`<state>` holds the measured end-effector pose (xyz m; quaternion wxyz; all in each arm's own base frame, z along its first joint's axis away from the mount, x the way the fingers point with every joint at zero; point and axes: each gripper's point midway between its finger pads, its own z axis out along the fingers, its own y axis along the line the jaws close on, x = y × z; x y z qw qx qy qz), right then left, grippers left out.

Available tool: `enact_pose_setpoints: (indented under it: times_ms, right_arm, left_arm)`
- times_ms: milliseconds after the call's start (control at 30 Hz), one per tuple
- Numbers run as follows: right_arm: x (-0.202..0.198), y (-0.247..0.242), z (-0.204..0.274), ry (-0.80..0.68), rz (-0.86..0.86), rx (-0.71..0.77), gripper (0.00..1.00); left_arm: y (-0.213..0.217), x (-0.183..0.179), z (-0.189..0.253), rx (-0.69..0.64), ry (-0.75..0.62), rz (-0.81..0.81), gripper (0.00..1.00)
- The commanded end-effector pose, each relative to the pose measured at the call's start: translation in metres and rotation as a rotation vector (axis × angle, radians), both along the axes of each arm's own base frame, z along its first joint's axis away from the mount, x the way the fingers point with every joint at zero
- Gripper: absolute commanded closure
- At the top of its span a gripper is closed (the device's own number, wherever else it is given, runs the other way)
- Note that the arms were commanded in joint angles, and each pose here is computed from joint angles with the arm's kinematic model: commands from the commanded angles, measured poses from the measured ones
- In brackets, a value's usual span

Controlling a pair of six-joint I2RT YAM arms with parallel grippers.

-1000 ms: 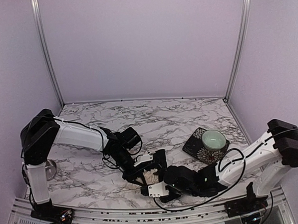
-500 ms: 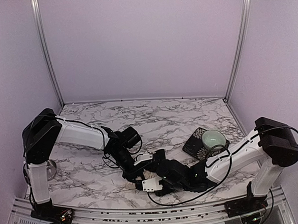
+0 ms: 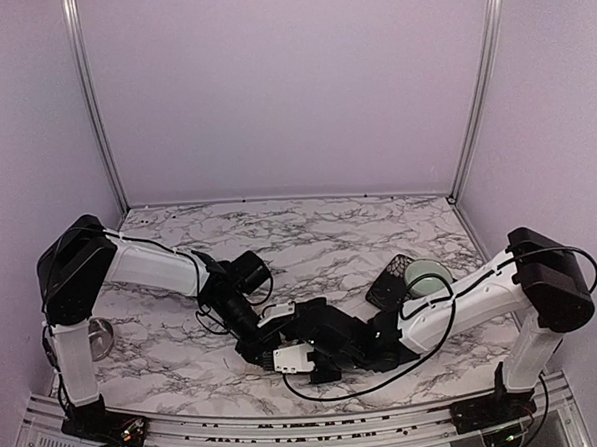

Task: Put away the umbrella

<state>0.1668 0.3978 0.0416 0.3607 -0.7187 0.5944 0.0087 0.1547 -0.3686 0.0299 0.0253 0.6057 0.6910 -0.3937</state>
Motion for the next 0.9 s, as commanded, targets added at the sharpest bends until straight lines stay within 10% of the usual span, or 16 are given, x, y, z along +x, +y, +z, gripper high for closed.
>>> enact_pose_setpoints:
  times_ms: [0,300,667,867]
  right_arm:
    - [-0.018,-0.038,-0.052,0.185,0.004,-0.226,0.88]
    - [-0.04,-0.051,-0.058,0.427,-0.022,-0.252,0.95]
    - [-0.071,-0.046,-0.04,0.983,-0.078,-0.229,0.96]
    - [-0.086,-0.043,-0.034,1.166,-0.067,-0.253,0.96]
  left_arm:
    - [0.017,-0.002,0.005,-0.003,-0.061,0.104,0.39]
    - [0.04,0.024,0.097,-0.467,-0.594,0.3,0.15]
    - [0.058,-0.047,0.09,-0.53,-0.992,0.059,0.22]
    - [0.053,-0.052,0.054,-0.353,-1.106,-0.077,0.18]
